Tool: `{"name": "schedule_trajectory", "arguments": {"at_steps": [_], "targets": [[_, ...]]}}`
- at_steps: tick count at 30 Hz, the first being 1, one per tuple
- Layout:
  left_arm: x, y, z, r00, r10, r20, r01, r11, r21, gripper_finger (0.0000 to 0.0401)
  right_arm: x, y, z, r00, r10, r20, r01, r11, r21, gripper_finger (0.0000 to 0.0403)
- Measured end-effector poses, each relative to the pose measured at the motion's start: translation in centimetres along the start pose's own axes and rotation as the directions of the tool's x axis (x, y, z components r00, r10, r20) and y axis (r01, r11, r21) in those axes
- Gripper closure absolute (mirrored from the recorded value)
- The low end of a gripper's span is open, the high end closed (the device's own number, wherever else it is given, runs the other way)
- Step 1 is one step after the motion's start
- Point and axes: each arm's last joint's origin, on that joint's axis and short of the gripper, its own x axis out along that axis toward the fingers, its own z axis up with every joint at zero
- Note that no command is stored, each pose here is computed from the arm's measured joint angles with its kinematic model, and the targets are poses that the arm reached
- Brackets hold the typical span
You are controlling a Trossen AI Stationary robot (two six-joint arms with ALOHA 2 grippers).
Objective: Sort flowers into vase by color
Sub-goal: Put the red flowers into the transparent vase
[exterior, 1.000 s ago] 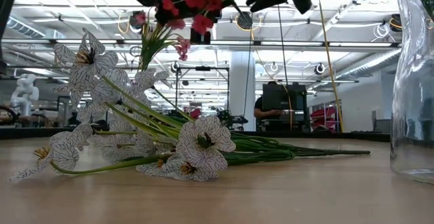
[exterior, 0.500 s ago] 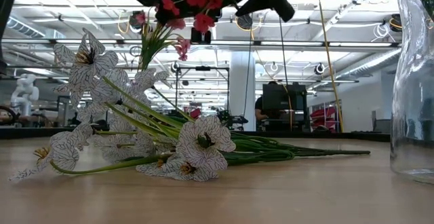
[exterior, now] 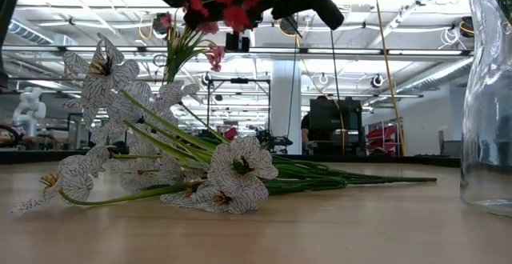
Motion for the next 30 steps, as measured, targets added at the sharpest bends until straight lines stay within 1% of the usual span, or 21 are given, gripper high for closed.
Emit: {"name": "schedule_trajectory", "arguments": {"at_steps": [5, 12, 14, 19, 23, 26, 30], "targets": [[0.0, 0.0, 0.0, 1.0, 0.012, 0.018, -0.012, 1.0, -0.003, 0.0378, 0.0, 0.3, -0.1, 1.0, 0.027, -0.007, -0.027, 1.0, 0.013, 0.0389], [0.0, 0.0, 0.1, 1.0, 0.014, 0.025, -0.015, 1.0, 0.004, 0.0313, 0.0, 0.5, -0.2, 0.999, 0.05, -0.013, -0.05, 0.999, 0.017, 0.0397], [-0.1, 0.0, 0.2, 0.999, 0.014, 0.029, -0.014, 1.0, 0.005, 0.0301, 0.0, 0.6, -0.2, 0.998, 0.055, -0.014, -0.055, 0.998, 0.014, 0.0397], [-1.4, 0.0, 0.6, 0.998, 0.015, 0.066, -0.016, 1.0, 0.013, 0.0293, -0.2, 0.8, -0.4, 0.996, 0.083, -0.021, -0.083, 0.997, -0.001, 0.0397], [-2.5, -1.0, 1.0, 0.993, -0.008, 0.118, -0.001, 0.997, 0.079, 0.0292, -0.4, 1.2, -0.5, 0.992, 0.123, -0.028, -0.123, 0.992, 0.013, 0.0397], [-3.3, -2.3, 1.4, 0.984, -0.05, 0.174, 0.021, 0.986, 0.166, 0.0292, -0.8, 1.4, -0.9, 0.987, 0.153, -0.043, -0.151, 0.987, 0.045, 0.0397], [-4.4, -5.1, 1.1, 0.963, -0.127, 0.237, 0.052, 0.953, 0.3, 0.0292, -2.3, 1.3, -1.7, 0.982, 0.183, -0.056, -0.174, 0.975, 0.141, 0.0397]]}}
